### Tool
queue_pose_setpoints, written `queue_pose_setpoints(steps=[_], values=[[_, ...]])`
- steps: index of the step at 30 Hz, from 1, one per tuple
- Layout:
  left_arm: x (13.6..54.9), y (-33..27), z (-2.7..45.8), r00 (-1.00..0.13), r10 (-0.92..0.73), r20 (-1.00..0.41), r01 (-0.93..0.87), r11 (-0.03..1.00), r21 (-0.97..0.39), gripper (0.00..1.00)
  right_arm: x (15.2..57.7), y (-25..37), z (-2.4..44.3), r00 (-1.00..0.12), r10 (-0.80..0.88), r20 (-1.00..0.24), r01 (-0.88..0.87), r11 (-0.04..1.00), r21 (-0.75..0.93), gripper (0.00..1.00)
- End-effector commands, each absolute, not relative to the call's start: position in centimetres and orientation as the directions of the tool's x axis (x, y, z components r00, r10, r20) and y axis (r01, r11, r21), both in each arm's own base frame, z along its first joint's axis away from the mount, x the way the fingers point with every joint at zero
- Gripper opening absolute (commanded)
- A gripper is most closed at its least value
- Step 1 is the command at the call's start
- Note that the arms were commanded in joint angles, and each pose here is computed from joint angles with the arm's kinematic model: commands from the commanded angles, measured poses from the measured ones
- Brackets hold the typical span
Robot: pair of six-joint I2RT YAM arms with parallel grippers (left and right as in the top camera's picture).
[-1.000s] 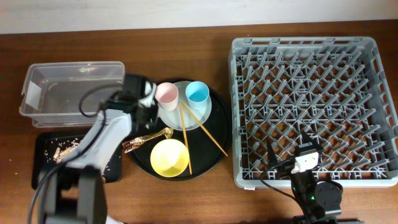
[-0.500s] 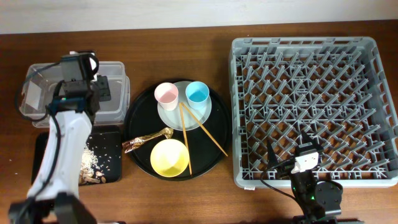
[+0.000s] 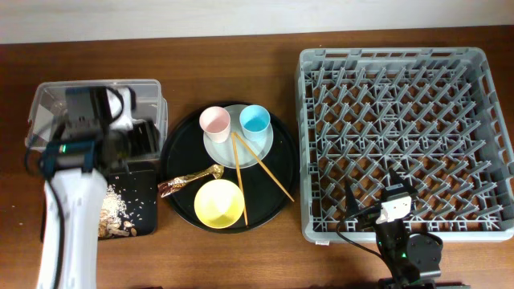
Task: Sort waste into correct bins and load items into the dishwasher rack
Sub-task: 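Drop the tissue into the clear plastic bin, then grasp the gold wrapper with the left gripper, then drop the gold wrapper into the clear plastic bin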
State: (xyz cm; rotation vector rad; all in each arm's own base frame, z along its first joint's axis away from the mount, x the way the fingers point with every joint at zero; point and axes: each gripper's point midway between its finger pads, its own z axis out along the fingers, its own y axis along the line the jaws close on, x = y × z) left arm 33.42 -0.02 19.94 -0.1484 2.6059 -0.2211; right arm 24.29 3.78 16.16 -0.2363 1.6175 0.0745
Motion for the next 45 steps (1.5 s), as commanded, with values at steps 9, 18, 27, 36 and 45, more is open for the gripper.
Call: queue_pose_setpoints(steps=[9,18,27,36,45], values=[[23.9,-4.5,11.1,-0.977,0.118,-0.179,0.130,0.990,-0.059,0.61,24.3,3.5,15.9,-0.048,-0.098,-0.994,-0.187,0.978,-0.087,0.98],[28.2,-4.0,7.8,-0.912,0.170,-0.373,0.169,0.985,0.034,0.72,24.3,3.5,15.9,-0.048,-0.098,-0.994,-0.187,0.978,-0.087,0.98],[30.4,-3.1,6.0,-0.852,0.364,-0.377,0.318,0.931,0.180,0.71,24.3,3.5,15.9,-0.048,-0.098,-0.994,-0.187,0.978,-0.087,0.98],[29.6,-3.5,3.2,-0.877,0.380,-0.293,0.355,0.925,0.136,0.65,24.3,3.5,15.9,-0.048,-0.098,-0.994,-0.187,0.978,-0.087,0.99],[30.0,-3.6,0.6,-0.890,0.382,-0.247,0.361,0.924,0.128,0.61,24.3,3.5,15.9,-0.048,-0.098,-0.994,-0.187,0.978,-0.087,0.98]])
